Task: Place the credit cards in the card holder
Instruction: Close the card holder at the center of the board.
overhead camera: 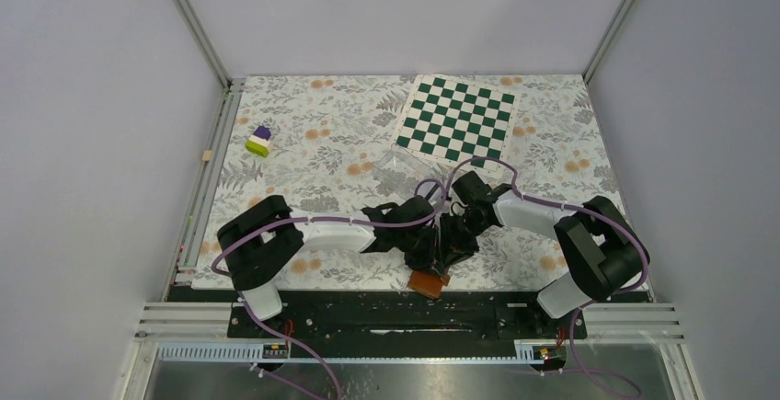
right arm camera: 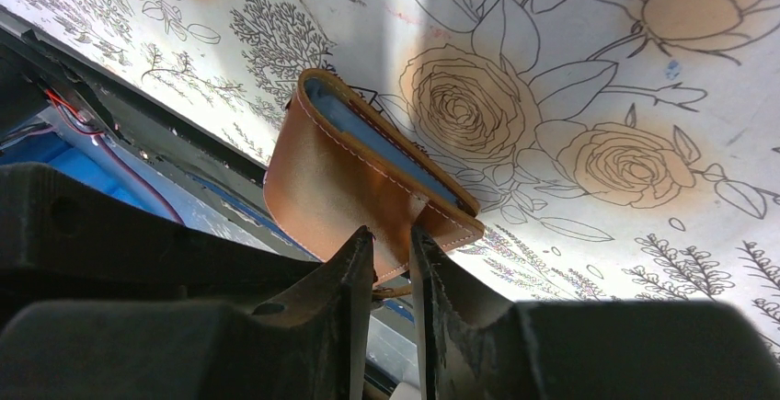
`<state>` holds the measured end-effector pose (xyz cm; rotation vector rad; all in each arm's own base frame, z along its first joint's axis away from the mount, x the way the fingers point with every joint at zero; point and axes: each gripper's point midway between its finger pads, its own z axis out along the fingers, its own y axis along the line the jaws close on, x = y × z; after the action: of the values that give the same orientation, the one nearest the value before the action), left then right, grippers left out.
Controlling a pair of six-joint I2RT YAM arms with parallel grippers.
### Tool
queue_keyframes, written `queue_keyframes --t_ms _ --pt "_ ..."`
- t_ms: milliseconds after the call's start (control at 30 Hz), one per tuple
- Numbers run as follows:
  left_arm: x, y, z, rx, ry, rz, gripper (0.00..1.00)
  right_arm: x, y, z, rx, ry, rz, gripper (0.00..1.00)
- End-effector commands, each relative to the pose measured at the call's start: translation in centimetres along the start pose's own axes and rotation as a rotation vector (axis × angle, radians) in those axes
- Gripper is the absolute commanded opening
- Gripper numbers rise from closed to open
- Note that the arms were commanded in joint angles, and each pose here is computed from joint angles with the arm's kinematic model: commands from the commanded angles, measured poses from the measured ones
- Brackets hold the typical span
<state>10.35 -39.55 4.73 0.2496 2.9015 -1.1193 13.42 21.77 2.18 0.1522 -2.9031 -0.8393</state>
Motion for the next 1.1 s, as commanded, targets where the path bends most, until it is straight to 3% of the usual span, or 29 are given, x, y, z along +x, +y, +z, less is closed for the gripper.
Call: queue_keyframes --t_ms 0,133,933,1067 --pt "-0.9 -1.7 0.0 0.059 -0.031 0.043 0.09 0.0 -1.7 1.1 0.063 -0.004 0.002 0.29" --pt "-0.9 -2.3 0.0 0.086 -0.029 0.049 0.00 0.0 -1.8 1.1 0.065 -0.001 0.004 0.29" --pt "-2.3 1.2 -1.6 -0.066 -0.119 0.017 0.00 -0.8 -0.4 -0.5 0.045 -0.059 -0.045 0.36" --pt "-2.4 2.0 -1.5 -0.103 -0.123 -0.008 0.00 -0.9 -0.5 -0.8 0.060 -0.076 -0.042 0.42"
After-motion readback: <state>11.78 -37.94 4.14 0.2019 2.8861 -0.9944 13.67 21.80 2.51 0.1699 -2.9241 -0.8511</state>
